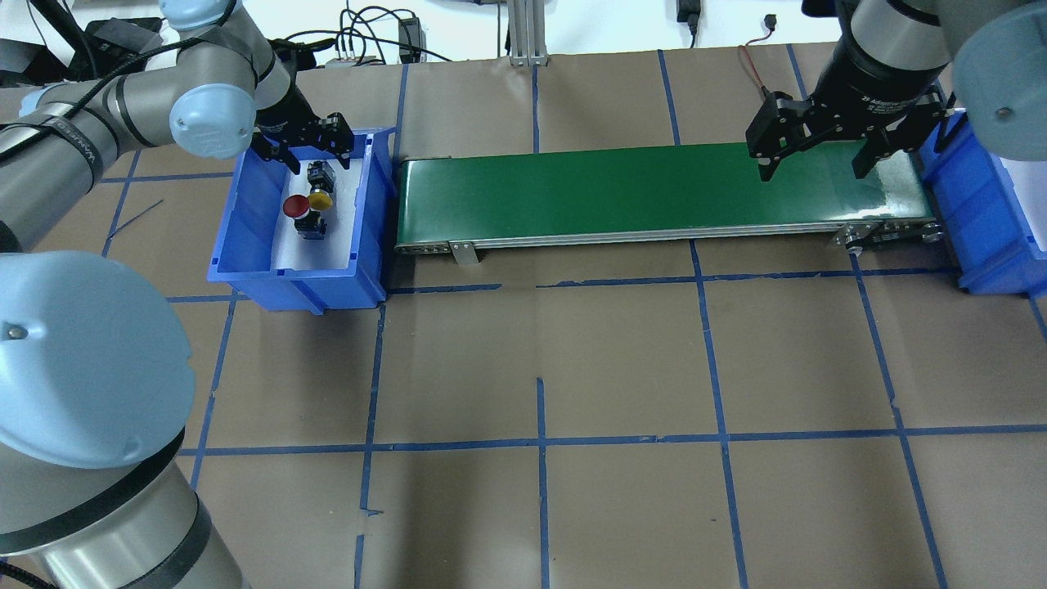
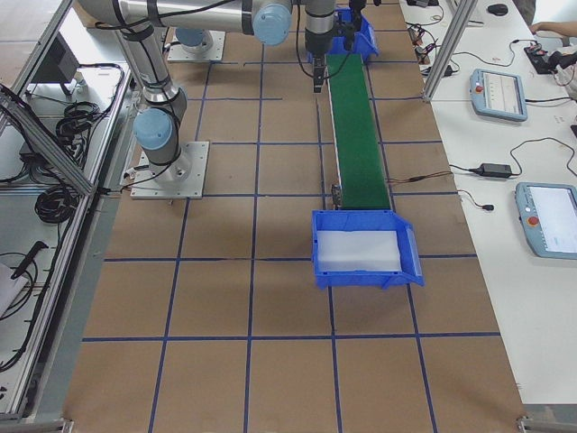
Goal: Transport two buttons from left to right
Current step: 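Lower the left gripper and grasp the yellow-capped button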
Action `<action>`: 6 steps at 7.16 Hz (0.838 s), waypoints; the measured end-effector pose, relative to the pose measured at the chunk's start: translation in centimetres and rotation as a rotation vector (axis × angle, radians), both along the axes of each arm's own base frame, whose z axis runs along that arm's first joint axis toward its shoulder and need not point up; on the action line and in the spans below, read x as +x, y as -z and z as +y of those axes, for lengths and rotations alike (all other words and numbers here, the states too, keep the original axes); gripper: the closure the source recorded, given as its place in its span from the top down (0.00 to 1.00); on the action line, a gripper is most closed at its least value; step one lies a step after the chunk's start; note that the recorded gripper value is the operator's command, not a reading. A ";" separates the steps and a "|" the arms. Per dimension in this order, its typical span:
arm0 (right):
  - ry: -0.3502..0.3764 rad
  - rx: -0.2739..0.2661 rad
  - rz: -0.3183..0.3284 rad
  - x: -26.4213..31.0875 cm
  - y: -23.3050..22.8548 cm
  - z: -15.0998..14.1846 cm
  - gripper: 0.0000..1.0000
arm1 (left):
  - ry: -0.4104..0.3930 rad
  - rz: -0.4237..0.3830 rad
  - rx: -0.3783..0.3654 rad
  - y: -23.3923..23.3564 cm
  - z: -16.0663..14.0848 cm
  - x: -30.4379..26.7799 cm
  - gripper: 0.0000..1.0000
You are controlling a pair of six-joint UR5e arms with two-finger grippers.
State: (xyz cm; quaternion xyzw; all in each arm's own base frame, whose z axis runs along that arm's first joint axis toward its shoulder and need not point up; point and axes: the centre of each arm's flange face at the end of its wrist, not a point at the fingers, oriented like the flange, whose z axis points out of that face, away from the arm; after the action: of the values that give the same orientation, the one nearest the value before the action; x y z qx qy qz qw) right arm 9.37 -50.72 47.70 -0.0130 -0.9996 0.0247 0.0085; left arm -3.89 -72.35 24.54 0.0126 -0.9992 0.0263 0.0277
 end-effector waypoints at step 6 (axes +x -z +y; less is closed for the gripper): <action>0.006 -0.008 0.000 -0.3 -0.1 -0.1 1.00 | -0.003 0.002 0.010 1.3 0.1 0.4 0.66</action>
State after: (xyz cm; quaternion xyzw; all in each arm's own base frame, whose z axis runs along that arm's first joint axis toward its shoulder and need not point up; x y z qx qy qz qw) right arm 9.05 -50.86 47.82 -0.0161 -0.9994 0.0288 0.0086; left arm -3.52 -72.29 23.19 0.0143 -0.9992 0.0216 0.0289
